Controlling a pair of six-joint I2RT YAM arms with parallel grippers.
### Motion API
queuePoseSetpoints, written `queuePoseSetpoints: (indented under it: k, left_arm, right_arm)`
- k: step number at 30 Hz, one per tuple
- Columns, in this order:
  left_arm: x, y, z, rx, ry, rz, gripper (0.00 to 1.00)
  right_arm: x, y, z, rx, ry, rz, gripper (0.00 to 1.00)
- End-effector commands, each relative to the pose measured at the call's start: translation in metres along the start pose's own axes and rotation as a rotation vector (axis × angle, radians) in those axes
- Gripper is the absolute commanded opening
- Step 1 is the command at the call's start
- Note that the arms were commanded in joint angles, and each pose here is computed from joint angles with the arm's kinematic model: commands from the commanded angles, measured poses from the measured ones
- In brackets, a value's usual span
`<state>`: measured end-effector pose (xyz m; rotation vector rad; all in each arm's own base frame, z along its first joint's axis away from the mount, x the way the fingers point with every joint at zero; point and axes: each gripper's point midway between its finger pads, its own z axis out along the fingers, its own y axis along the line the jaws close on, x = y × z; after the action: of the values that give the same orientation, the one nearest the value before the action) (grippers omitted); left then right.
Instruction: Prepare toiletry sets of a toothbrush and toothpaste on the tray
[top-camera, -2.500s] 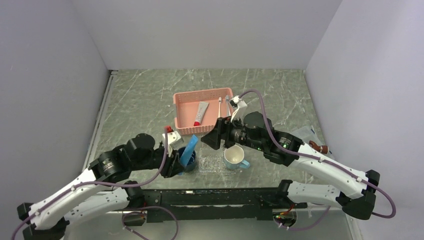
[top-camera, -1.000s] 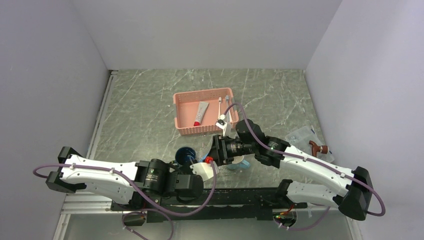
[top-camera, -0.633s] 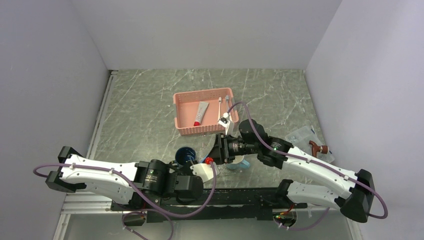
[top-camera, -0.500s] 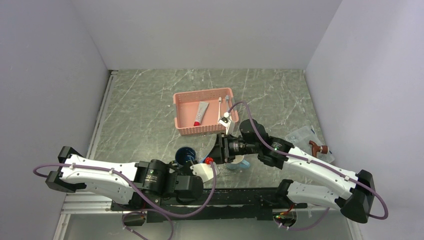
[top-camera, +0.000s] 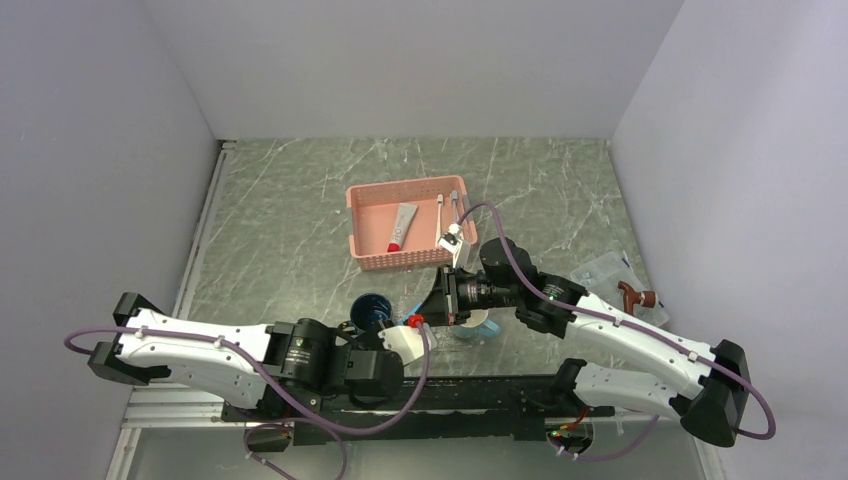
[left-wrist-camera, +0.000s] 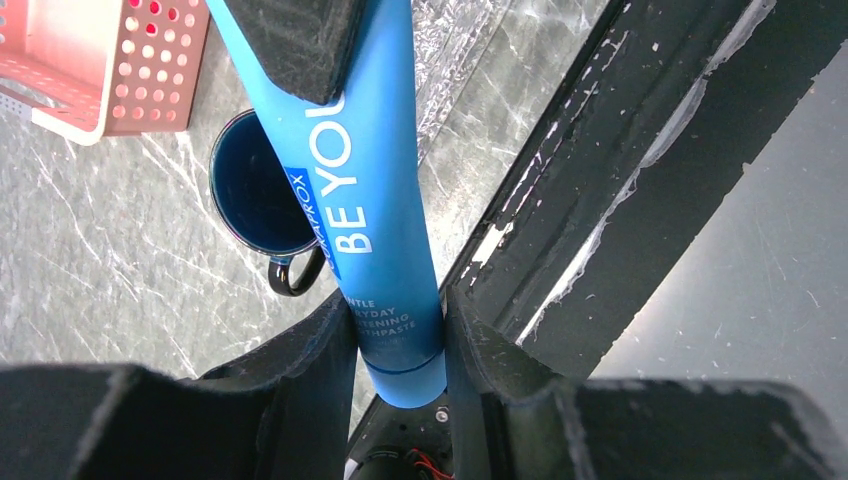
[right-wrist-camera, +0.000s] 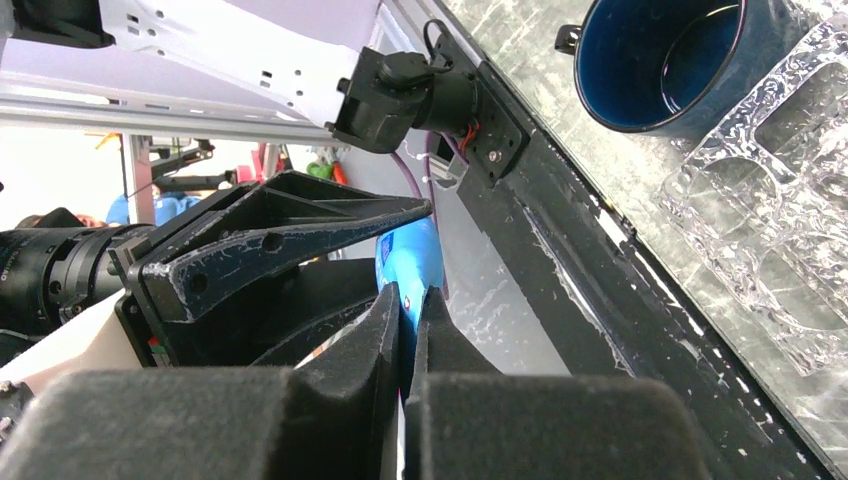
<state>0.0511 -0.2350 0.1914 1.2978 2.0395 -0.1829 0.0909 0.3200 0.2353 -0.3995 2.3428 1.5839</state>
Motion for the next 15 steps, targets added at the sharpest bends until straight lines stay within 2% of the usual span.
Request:
queuePoseSetpoints:
  k: [1, 3, 5, 6, 15]
  left_arm:
    - [-0.013, -0.003, -0.006, 0.027, -0.077, -0.043, 0.0]
    - [-0.014, -0.003, -0.005, 0.032, -0.088, -0.051, 0.01]
    - [-0.015, -0.004, -0.004, 0.035, -0.097, -0.055, 0.19]
    - [-0.014, -0.005, -0.004, 0.039, -0.1, -0.055, 0.25]
    - [-0.017, -0.009, -0.006, 0.09, -0.152, -0.055, 0.57]
  right_arm:
    - [-0.007, 0.015, -0.002, -0.065, -0.03, -0.048, 0.0]
    - [-0.007, 0.014, -0.002, -0.064, -0.031, -0.046, 0.0]
    - [-0.007, 0.014, -0.002, -0.06, -0.037, -0.045, 0.0]
    - [-0.008, 0.013, -0.002, -0.058, -0.042, -0.045, 0.0]
    - [-0.022, 0.015, -0.014, 0.021, -0.086, -0.119, 0.0]
